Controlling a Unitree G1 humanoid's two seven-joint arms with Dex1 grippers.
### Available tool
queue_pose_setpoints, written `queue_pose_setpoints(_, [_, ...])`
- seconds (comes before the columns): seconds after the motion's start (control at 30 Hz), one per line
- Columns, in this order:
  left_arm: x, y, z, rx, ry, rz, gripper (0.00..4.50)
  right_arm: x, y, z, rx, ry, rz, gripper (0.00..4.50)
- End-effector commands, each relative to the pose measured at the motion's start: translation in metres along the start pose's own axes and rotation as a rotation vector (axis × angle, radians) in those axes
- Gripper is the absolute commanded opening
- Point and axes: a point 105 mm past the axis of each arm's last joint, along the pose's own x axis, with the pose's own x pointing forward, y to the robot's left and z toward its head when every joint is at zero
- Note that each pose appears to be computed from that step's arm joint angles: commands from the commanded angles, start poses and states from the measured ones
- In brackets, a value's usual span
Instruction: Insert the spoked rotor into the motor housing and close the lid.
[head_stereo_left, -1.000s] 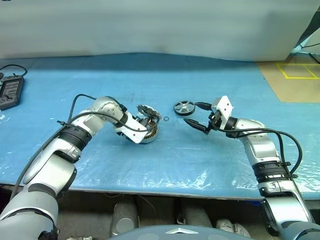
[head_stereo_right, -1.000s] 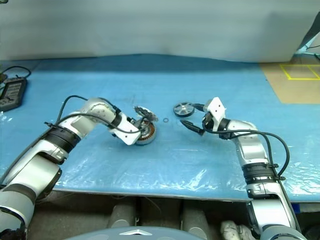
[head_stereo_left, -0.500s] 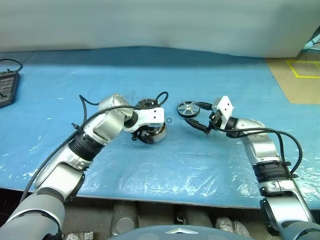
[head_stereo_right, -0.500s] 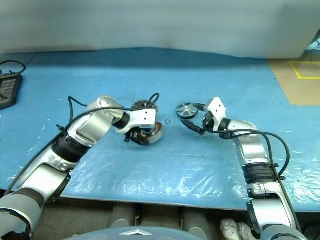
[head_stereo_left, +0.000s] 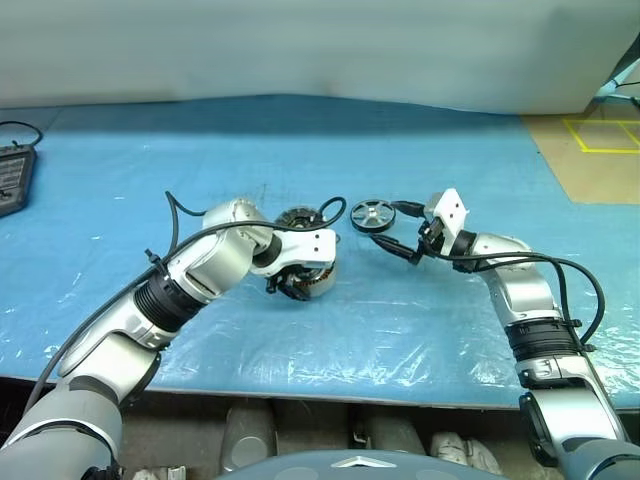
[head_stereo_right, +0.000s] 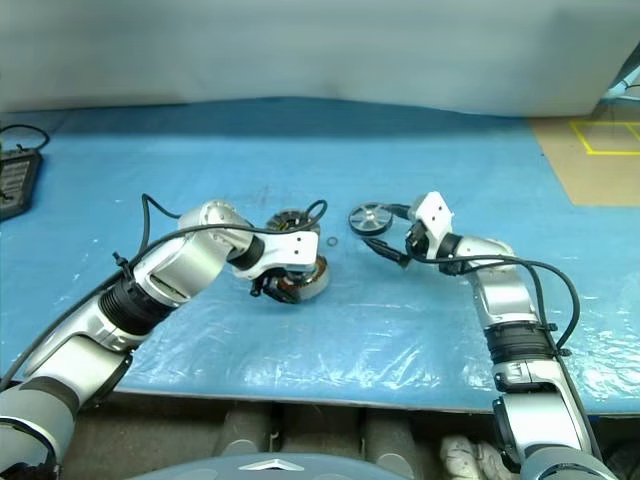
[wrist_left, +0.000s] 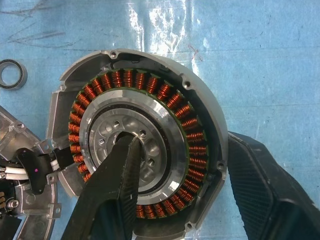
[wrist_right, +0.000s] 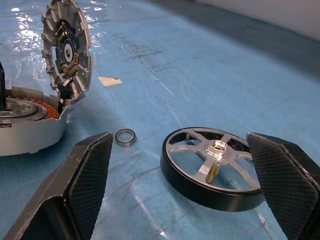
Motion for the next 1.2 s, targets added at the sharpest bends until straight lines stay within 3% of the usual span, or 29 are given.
queue_pose_setpoints(0.03, [0.005, -0.007, 0.001, 0.027, -0.010, -0.037, 3.10, -0.003, -0.007, 0.014, -0.047, -0.034, -0.011, 4.50])
queue_pose_setpoints(0.17, [0.001, -0.006, 0.001, 0.018, -0.018, -0.032, 4.42, -0.001, -0.008, 0.015, -0.051, -0.036, -0.003, 4.50])
queue_pose_setpoints(0.2, [-0.002, -0.008, 0.002, 0.004, -0.025, -0.046, 4.47, 0.000, -0.008, 0.016, -0.052, -0.037, 0.000, 4.50])
queue_pose_setpoints(0.47, [-0.031, 0.001, 0.011, -0.072, -0.090, 0.005, 4.47, 0.009, -0.004, 0.018, -0.038, -0.056, 0.037, 4.50])
queue_pose_setpoints(0.73, [-0.070, -0.047, 0.011, -0.096, -0.272, -0.144, 4.47, 0.015, 0.011, 0.015, 0.049, -0.075, 0.129, 4.50])
queue_pose_setpoints(0.9, [-0.092, -0.056, 0.002, -0.147, -0.472, -0.153, 4.47, 0.018, 0.020, 0.014, 0.096, -0.081, 0.188, 4.50])
queue_pose_setpoints(1.0, [-0.095, -0.046, -0.005, -0.179, -0.579, -0.043, 4.47, 0.019, 0.023, 0.010, 0.105, -0.070, 0.207, 4.50])
queue_pose_setpoints(1.2, [-0.104, 0.002, -0.031, -0.242, -0.775, 0.493, 4.47, 0.020, 0.031, 0.005, 0.117, -0.040, 0.274, 4.50])
